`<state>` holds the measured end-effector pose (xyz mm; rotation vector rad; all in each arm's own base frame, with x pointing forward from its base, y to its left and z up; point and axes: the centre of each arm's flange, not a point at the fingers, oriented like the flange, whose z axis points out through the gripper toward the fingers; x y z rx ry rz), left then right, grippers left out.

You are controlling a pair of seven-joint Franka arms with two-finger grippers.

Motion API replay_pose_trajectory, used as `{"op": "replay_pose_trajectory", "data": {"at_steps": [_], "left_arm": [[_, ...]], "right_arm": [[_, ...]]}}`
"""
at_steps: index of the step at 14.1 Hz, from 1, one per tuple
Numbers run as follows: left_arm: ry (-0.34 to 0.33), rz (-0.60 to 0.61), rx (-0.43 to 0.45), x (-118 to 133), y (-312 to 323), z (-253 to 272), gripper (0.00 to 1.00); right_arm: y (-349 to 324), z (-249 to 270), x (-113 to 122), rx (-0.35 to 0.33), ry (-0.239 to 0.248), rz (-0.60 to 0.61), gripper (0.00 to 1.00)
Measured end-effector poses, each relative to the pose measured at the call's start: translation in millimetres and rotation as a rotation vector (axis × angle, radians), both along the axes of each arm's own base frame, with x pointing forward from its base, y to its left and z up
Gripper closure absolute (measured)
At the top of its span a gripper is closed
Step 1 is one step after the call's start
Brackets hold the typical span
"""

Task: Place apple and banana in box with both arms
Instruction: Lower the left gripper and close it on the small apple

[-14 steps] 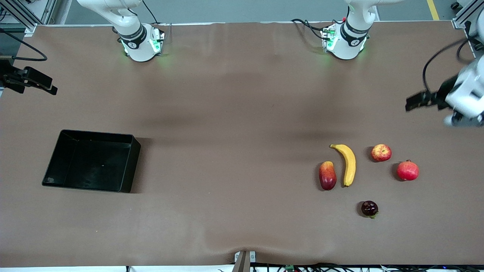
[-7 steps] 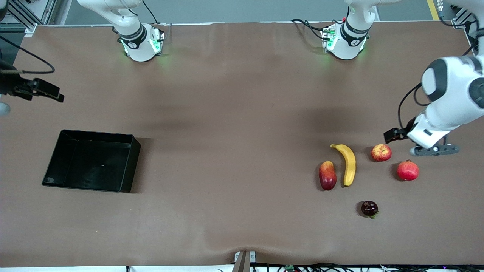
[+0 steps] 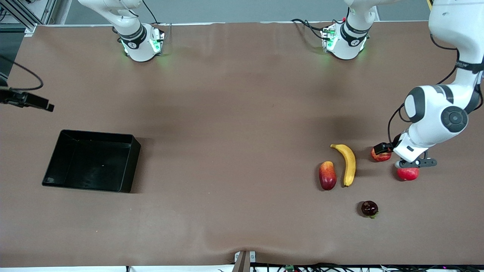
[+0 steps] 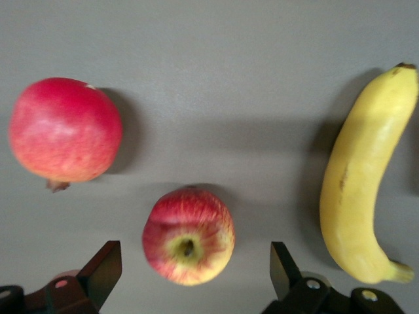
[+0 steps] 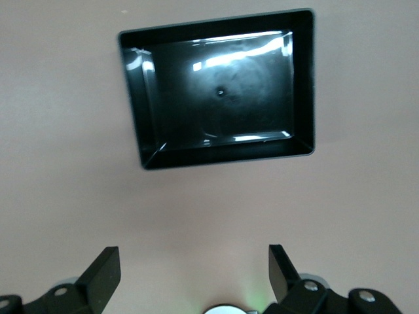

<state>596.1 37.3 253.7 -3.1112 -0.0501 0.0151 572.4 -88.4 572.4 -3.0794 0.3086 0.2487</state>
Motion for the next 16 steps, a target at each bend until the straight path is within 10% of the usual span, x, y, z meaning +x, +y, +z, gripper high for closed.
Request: {"op": "replay_pose_trajectory", "data": {"at_steps": [5,8,11,16], "left_arm": [[0.018,0.005,-0.007,-1.3,2.8,-32.4,0.00],[0.030,0.010,-0.008,-2.9,6.7,-42.0,0.00],[0.034,-0.009,0.004,-2.6,5.5,-44.8,0.23],[0.024,-0.014,0.007,0.9,4.6,-41.0,0.23]], "right_arm": [[-53.2,-86.7,27.4,0.001,0.089,-0.025,0.00],[-73.3,-105.8,31.0,0.021,0.090,0.048,0.00],[-101.2,-132.2,33.2,0.027,0.097,0.025,0.00],[-175.9,-216.4,32.6,0.049,0.088,0.037,0.00]]}}
